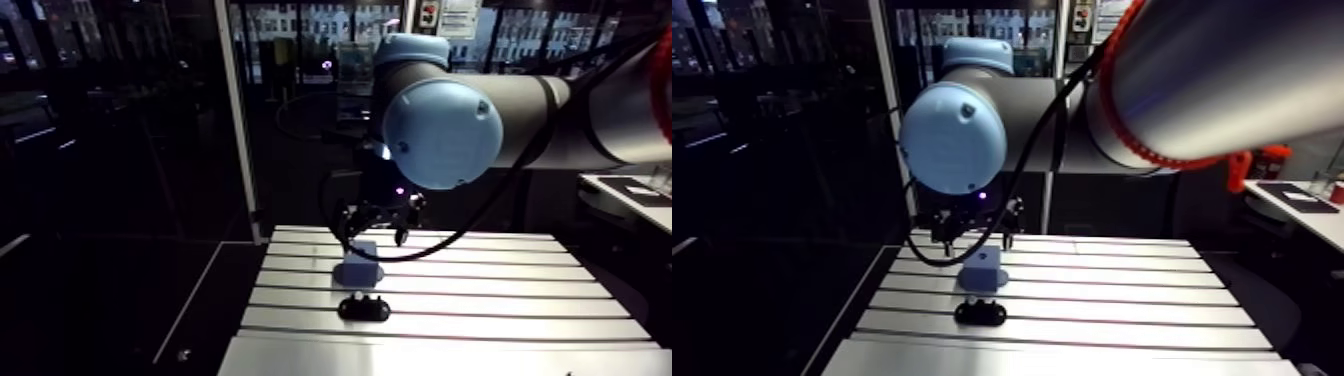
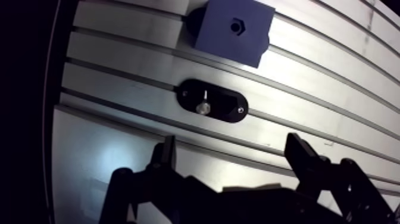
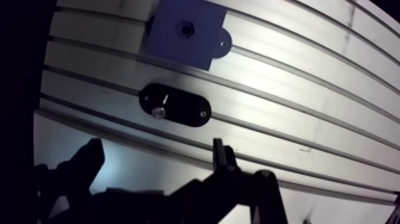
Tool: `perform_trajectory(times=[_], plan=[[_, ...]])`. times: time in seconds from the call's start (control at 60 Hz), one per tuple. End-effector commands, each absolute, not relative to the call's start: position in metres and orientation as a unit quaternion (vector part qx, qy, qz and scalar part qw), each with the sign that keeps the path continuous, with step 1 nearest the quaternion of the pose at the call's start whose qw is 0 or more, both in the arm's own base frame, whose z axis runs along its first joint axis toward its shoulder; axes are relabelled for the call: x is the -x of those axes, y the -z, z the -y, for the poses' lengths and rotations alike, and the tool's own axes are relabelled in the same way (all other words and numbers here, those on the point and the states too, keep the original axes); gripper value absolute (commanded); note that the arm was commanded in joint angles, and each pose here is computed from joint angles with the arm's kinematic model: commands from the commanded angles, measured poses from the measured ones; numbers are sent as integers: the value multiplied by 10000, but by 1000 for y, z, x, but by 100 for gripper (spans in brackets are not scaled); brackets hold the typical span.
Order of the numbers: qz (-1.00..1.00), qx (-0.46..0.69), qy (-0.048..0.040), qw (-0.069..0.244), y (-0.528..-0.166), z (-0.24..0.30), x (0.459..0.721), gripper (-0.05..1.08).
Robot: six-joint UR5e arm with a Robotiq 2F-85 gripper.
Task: Pick up the M10 bolt and insert it into the hex recess until seated.
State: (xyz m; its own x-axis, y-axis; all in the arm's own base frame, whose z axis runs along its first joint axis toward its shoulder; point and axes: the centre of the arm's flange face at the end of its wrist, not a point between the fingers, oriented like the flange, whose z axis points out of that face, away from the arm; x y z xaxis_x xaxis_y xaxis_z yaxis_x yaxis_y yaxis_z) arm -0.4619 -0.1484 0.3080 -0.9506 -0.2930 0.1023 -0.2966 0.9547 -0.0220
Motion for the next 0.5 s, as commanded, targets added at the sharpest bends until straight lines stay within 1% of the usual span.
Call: perform_trajectory(times=[0.017,0.067,0.1,0.117,0.133,0.15,0.167,0.183,0.317,0.383,0.5], plan=[[9870,-1561,15,376,-292,154,457,1],[9869,-1587,152,246,-279,157,457,1],[9869,-1587,152,246,-279,157,457,1],[9866,-1600,191,253,-277,159,457,1],[9866,-1600,191,253,-277,159,457,1],[9860,-1626,226,291,-276,161,457,1],[9860,-1626,226,291,-276,161,457,1],[9856,-1641,247,335,-276,163,457,1],[9840,-1722,265,366,-269,170,458,1],[9841,-1727,248,330,-263,172,459,1],[9840,-1735,246,324,-258,173,459,1]])
